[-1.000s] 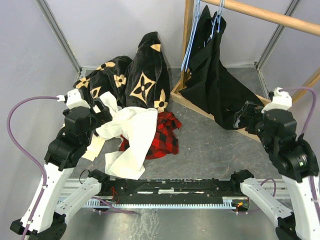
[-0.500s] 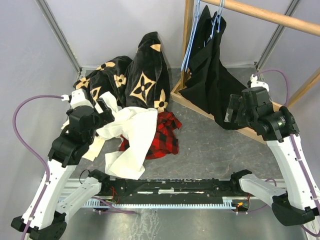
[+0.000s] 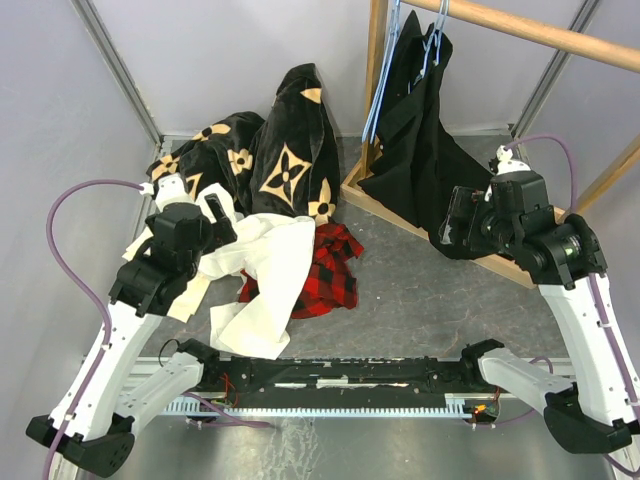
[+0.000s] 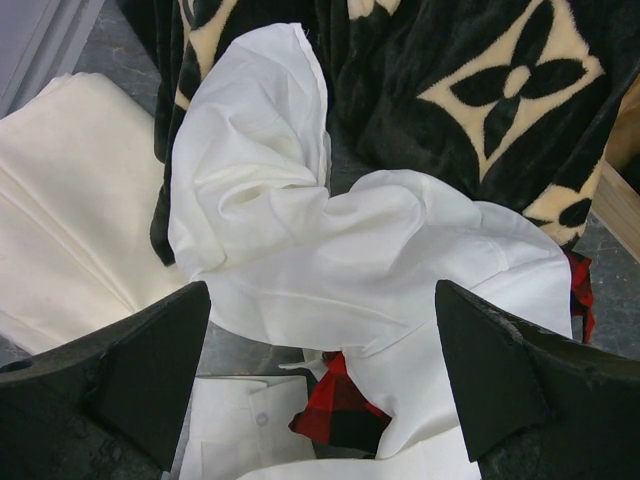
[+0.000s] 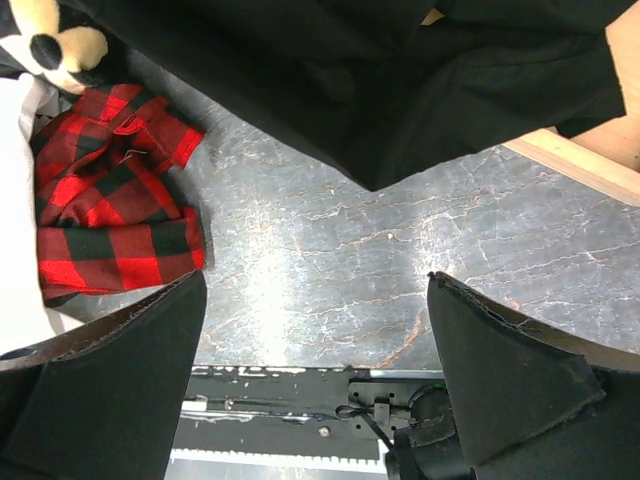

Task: Place the shirt on the hanger
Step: Move the hanger to the clothesline.

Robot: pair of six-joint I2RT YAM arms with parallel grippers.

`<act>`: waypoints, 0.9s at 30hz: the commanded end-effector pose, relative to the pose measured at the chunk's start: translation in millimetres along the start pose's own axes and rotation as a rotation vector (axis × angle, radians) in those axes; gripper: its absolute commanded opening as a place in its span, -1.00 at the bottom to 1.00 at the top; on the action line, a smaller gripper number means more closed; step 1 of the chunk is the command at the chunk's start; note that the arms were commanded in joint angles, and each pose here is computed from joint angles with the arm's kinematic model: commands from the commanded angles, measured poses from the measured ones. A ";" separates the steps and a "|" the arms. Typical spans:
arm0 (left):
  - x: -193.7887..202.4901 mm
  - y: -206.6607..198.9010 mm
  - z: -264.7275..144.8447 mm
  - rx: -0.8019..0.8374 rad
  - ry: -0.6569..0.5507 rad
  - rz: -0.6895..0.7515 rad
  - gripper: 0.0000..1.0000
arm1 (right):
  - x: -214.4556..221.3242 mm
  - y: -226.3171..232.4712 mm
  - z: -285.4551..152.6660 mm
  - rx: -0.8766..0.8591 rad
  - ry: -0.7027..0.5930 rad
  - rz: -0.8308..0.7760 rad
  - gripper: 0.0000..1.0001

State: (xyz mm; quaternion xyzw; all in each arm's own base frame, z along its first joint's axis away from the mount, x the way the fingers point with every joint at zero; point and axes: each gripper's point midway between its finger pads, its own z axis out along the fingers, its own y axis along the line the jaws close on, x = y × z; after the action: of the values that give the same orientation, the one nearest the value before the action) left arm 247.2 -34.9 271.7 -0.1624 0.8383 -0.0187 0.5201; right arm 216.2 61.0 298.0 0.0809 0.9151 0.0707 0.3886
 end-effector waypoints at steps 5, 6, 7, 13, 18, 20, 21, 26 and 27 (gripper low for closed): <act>-2.4 -0.8 4.2 -0.011 -0.014 -0.031 0.99 | -5.1 7.8 -14.2 -0.073 -0.061 0.006 0.98; 0.1 2.9 6.5 -0.034 -0.011 -0.032 0.98 | -3.6 6.8 -14.5 -0.070 -0.056 -0.003 0.98; 3.6 7.2 8.8 -0.060 -0.006 -0.031 0.99 | -2.8 7.1 -15.2 -0.076 -0.054 -0.018 0.98; 21.5 27.3 24.7 -0.211 0.049 0.004 0.99 | -10.7 21.2 -29.0 -0.184 -0.105 -0.091 0.99; 29.8 30.1 43.9 -0.249 0.096 -0.016 0.99 | -17.5 22.4 -35.9 -0.196 -0.134 -0.113 0.99; 34.1 34.7 52.9 -0.268 0.118 -0.016 0.99 | -15.9 21.8 -35.6 -0.197 -0.135 -0.116 0.99; 39.6 34.5 58.4 -0.264 0.148 -0.012 0.98 | -16.1 21.1 -35.7 -0.195 -0.140 -0.115 0.99; 50.7 40.9 71.9 -0.267 0.200 0.013 0.98 | -34.0 20.1 -41.4 -0.179 -0.221 -0.079 0.99; 51.8 40.7 72.6 -0.257 0.204 0.017 0.99 | -42.0 21.1 -43.5 -0.178 -0.252 -0.065 0.99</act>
State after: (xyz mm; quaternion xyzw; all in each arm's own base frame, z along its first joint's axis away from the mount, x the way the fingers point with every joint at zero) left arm 269.4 2.3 184.8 -0.2251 0.8847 0.0995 0.3958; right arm 200.4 72.0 324.0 0.0095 0.8903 0.1204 0.4390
